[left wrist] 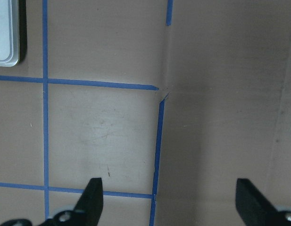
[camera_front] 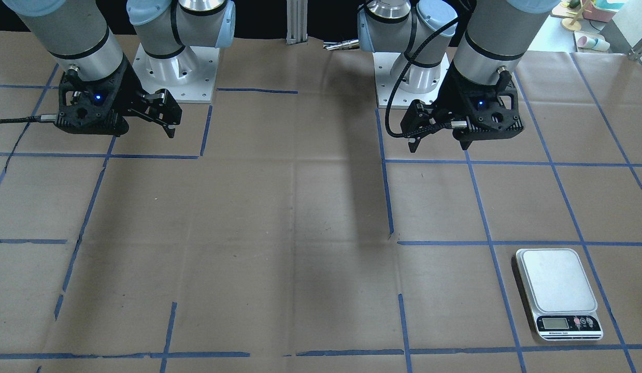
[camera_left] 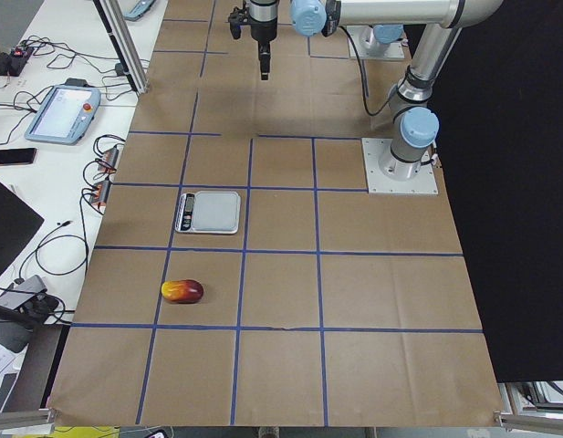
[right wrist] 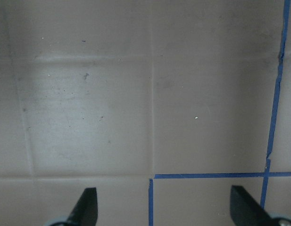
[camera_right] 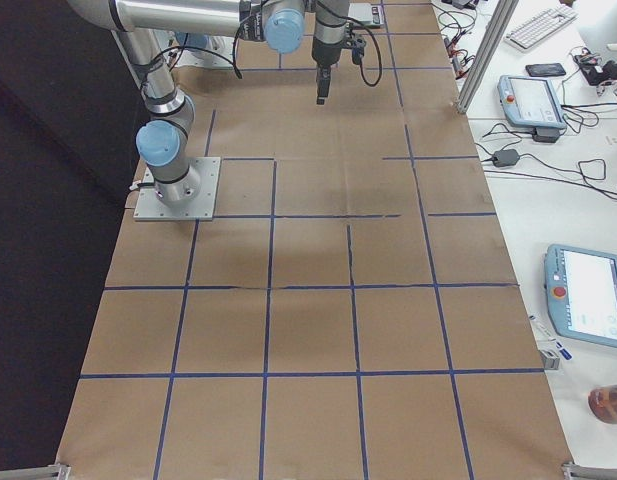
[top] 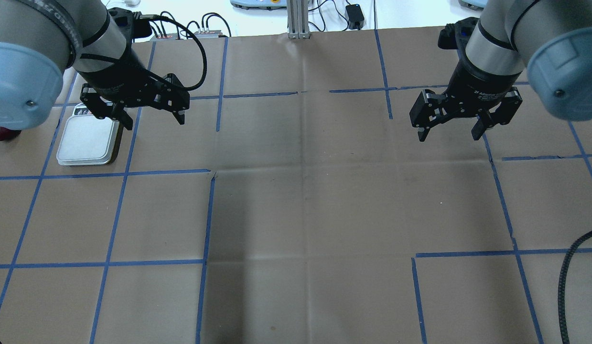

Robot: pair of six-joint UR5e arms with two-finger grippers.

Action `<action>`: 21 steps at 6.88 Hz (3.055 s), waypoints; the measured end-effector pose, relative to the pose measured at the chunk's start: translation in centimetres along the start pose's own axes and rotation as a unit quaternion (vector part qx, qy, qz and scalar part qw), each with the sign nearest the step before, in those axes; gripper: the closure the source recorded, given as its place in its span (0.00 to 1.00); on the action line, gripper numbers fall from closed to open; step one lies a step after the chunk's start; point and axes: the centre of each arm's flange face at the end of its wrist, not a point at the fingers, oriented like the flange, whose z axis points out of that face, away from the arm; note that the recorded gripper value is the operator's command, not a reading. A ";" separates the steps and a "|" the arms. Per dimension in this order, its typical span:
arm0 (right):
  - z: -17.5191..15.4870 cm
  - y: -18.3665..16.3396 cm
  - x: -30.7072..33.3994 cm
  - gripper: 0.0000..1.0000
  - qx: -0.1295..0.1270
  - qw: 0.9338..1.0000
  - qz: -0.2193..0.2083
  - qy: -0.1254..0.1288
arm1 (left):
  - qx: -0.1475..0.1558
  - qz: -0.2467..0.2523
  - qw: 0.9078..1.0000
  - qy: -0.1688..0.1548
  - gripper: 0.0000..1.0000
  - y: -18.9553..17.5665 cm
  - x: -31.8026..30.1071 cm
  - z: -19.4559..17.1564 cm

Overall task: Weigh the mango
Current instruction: 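Move the left gripper outward past the scale toward the mango, then lower the open left gripper over the red-and-yellow mango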

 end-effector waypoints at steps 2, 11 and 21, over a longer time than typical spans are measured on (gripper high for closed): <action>0.0 0.0 0.0 0.00 0.000 1.000 0.000 0.000 | 0.002 0.000 1.000 0.000 0.01 -0.1 0.0 -0.1; 0.0 0.0 0.0 0.00 0.000 1.000 0.000 0.000 | 0.018 0.015 1.000 0.016 0.01 -13.3 -30.6 2.5; 0.0 0.0 0.0 0.00 0.000 1.000 0.000 0.000 | 0.003 0.064 0.998 0.022 0.01 -28.8 -58.1 26.1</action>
